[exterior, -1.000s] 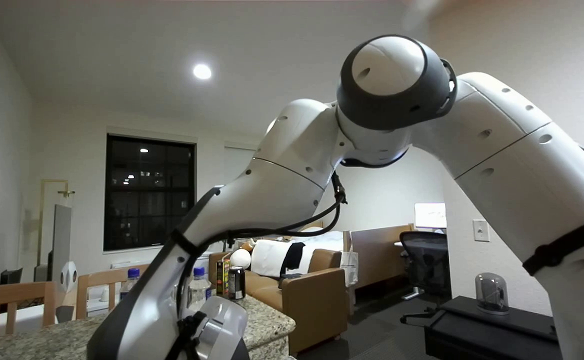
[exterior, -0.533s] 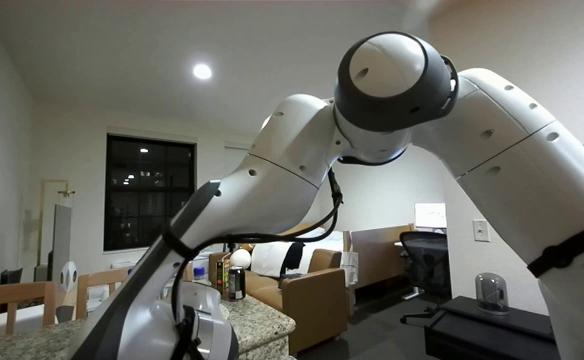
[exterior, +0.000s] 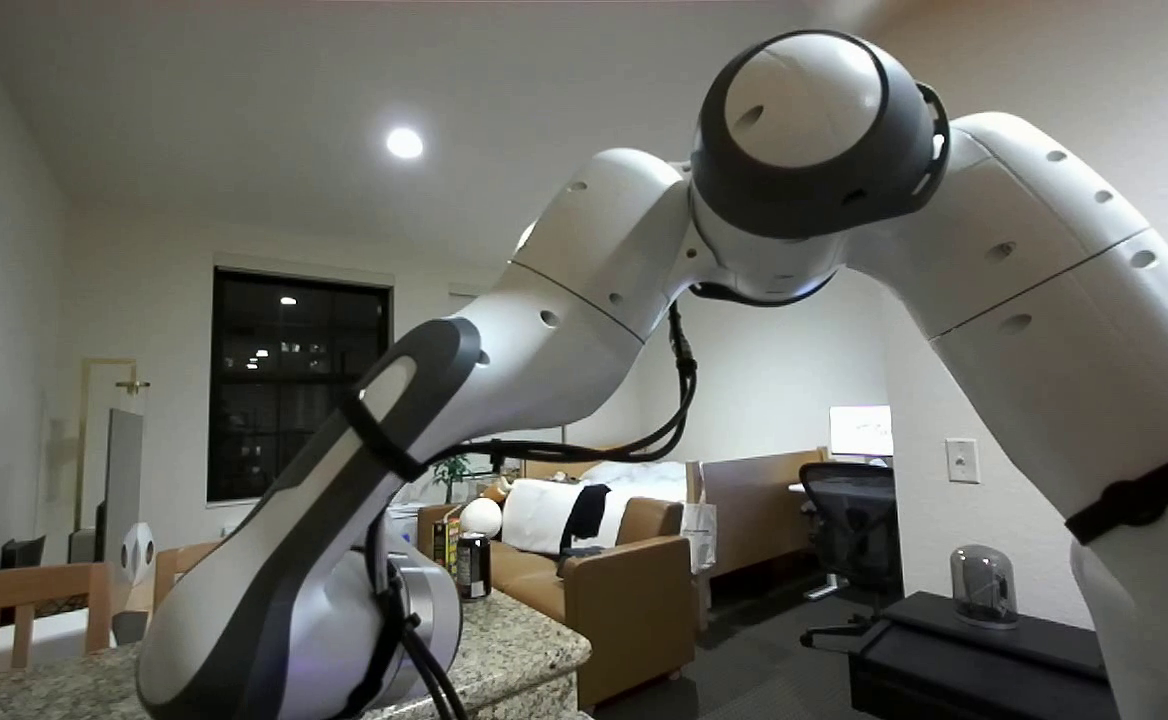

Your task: Pick up the grey towel and slightly move it to the right.

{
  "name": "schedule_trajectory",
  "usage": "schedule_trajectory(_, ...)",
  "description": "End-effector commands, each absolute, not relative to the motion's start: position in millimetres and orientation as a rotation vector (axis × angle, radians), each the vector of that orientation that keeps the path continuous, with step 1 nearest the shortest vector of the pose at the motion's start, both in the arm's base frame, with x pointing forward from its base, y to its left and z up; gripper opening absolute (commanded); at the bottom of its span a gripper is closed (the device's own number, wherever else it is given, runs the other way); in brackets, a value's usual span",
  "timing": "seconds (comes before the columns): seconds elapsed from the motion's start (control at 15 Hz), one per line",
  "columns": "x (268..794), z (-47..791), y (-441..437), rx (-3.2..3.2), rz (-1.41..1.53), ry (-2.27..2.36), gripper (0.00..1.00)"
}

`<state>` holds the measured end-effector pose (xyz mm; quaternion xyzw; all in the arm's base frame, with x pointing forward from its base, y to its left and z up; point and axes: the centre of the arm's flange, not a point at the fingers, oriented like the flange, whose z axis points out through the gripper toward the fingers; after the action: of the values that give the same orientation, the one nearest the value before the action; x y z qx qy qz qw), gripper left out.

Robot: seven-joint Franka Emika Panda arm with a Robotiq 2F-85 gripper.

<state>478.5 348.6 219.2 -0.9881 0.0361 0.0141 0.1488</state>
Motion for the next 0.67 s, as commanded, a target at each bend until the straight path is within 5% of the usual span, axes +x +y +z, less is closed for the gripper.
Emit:
schedule_trajectory(0.0, 481, 248, 347, -2.919, 0.002, 0.144, 0.1)
schedule_trajectory(0.6, 489, 273, 303, -3.017, -0.018, 0.248, 0.1)
